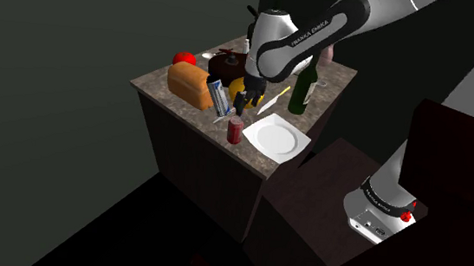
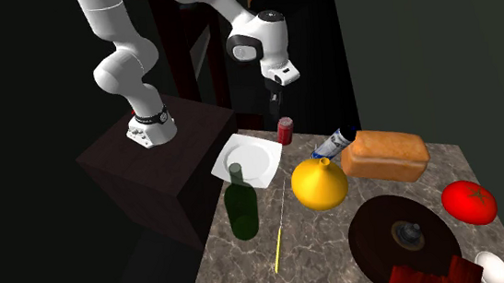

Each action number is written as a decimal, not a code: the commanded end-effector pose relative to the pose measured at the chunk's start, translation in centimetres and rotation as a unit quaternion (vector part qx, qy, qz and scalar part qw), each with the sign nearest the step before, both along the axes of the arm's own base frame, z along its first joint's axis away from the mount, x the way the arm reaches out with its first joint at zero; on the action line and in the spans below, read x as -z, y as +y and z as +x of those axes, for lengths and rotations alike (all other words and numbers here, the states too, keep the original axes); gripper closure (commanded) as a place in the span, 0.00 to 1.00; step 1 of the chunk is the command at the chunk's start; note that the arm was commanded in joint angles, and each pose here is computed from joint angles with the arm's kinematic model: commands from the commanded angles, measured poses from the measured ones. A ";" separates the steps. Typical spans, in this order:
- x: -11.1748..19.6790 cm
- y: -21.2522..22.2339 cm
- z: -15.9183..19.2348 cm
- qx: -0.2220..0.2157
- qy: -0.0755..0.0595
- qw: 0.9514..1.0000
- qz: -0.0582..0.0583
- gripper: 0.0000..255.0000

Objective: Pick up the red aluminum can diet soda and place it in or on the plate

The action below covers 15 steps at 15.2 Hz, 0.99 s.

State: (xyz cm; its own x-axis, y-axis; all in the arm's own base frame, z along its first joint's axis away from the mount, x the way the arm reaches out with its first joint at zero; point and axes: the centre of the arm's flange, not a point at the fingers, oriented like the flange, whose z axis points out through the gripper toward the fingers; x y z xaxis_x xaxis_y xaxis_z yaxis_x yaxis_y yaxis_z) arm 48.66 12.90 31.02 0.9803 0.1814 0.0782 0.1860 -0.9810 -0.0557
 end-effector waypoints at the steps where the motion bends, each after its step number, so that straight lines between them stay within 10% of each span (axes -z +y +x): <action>1: 2.2 0.8 1.5 0.000 -0.003 1.000 -0.001 0.00; 15: 8.7 2.0 3.6 0.000 -0.006 1.000 -0.002 0.00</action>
State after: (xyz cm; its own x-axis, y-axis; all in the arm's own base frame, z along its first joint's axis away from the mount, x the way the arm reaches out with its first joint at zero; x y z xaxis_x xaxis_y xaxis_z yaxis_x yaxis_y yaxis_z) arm 52.27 14.86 22.35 0.9794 0.1815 0.0887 0.1864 -0.9812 -0.0497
